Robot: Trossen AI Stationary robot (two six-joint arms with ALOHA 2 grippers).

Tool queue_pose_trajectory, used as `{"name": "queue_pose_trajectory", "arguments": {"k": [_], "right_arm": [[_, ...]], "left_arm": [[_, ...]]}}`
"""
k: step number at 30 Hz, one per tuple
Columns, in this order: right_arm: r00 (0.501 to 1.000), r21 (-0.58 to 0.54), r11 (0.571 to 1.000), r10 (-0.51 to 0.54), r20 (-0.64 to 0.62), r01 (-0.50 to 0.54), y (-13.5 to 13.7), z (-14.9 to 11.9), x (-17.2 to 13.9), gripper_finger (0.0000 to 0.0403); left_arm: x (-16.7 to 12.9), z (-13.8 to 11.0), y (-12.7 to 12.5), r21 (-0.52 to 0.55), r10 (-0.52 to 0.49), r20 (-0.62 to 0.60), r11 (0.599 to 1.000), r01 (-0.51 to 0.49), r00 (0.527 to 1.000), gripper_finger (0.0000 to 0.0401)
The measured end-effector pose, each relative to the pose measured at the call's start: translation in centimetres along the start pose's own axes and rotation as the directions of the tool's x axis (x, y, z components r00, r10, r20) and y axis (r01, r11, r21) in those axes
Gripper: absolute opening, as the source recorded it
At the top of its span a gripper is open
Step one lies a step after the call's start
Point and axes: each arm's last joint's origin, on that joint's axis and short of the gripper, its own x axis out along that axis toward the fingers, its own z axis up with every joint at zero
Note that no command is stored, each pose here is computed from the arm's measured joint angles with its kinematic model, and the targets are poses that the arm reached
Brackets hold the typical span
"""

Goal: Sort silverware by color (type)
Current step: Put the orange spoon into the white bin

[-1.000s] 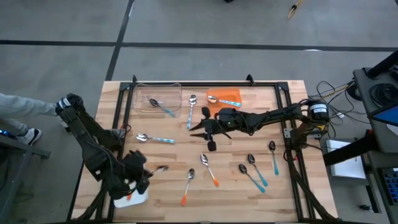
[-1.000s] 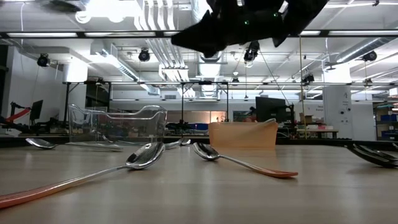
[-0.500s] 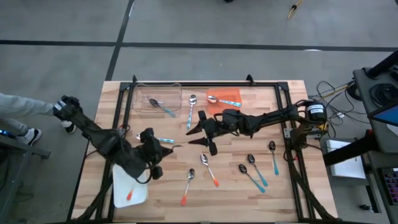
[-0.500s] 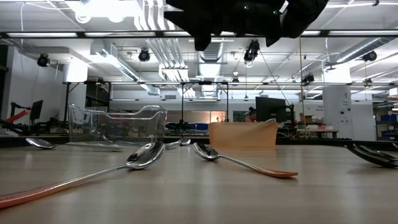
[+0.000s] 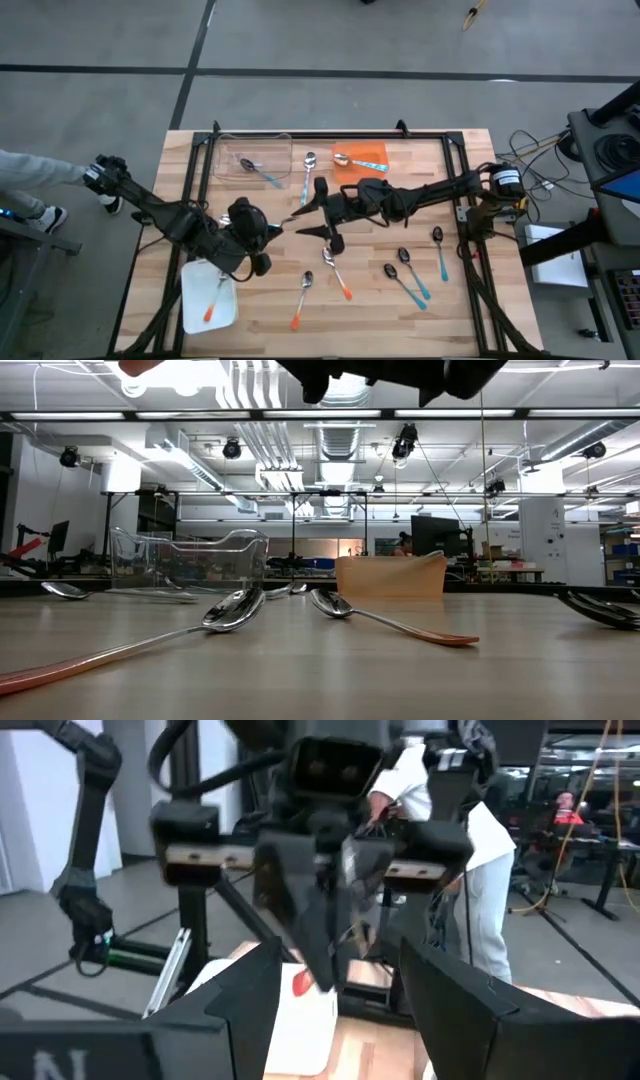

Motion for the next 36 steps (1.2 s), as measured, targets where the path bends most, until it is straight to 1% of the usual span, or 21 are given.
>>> {"name": "queue_pose_trajectory", "arguments": {"k": [7, 10, 13, 15, 18, 19, 25, 29, 31, 33, 36], "right_arm": [[1.000, -0.048, 0.999, 0.000, 0.025, 0.002, -0.2, 0.8, 0.8, 0.0193], [1.000, -0.051, 0.999, -0.002, 0.028, 0.003, -0.3, 0.7, 1.2, 0.0179], [0.999, -0.053, 0.998, -0.026, 0.022, 0.027, -0.5, 0.5, 1.5, 0.0144], [0.999, -0.054, 0.998, -0.027, 0.016, 0.028, -0.5, 0.3, 1.5, 0.0106], [1.000, -0.066, 0.998, -0.025, 0.013, 0.026, -0.5, 0.2, 1.5, 0.0037], [0.999, -0.083, 0.996, -0.032, 0.009, 0.032, -0.5, 0.1, 1.5, 0.0023], [0.998, -0.081, 0.995, -0.055, -0.012, 0.053, -0.6, -0.1, 1.5, 0.0011], [0.989, -0.094, 0.990, -0.111, -0.097, 0.102, -0.6, -0.6, 1.3, 0.0011], [0.972, -0.108, 0.983, -0.165, -0.169, 0.148, -0.7, -0.9, 1.0, 0.0010], [0.936, -0.142, 0.959, -0.273, -0.223, 0.246, -0.9, -1.0, 0.7, 0.0010], [0.834, -0.206, 0.885, -0.463, -0.301, 0.417, -1.5, -1.5, 0.1, 0.0010]], "left_arm": [[0.3, -0.2, -0.2, 0.019, 0.011, -0.004, 1.000, -0.011, 1.000, 0.0000], [0.5, -0.3, -0.3, 0.027, 0.016, -0.007, 1.000, -0.016, 1.000, 0.0000], [0.6, -0.4, -0.4, 0.030, 0.019, -0.009, 0.999, -0.019, 1.000, 0.0000], [0.6, -0.4, -0.4, 0.030, 0.020, -0.009, 0.999, -0.019, 1.000, 0.0000], [0.6, -0.4, -0.4, 0.030, 0.020, -0.008, 0.999, -0.020, 1.000, 0.0000], [0.6, -0.4, -0.4, 0.030, 0.019, -0.009, 0.999, -0.019, 1.000, 0.0000], [0.6, -0.4, -0.2, 0.020, 0.041, 0.002, 0.999, -0.041, 0.999, 0.0004], [0.5, -0.2, 0.1, 0.025, 0.077, 0.026, 0.997, -0.078, 0.997, 0.0030], [0.5, -0.4, 0.4, 0.056, 0.116, 0.033, 0.991, -0.118, 0.993, 0.0048], [0.6, -0.6, 0.7, 0.090, 0.184, 0.056, 0.978, -0.189, 0.981, 0.0068], [1.0, -1.1, 1.1, 0.126, 0.291, 0.123, 0.944, -0.305, 0.949, 0.0096]]}}
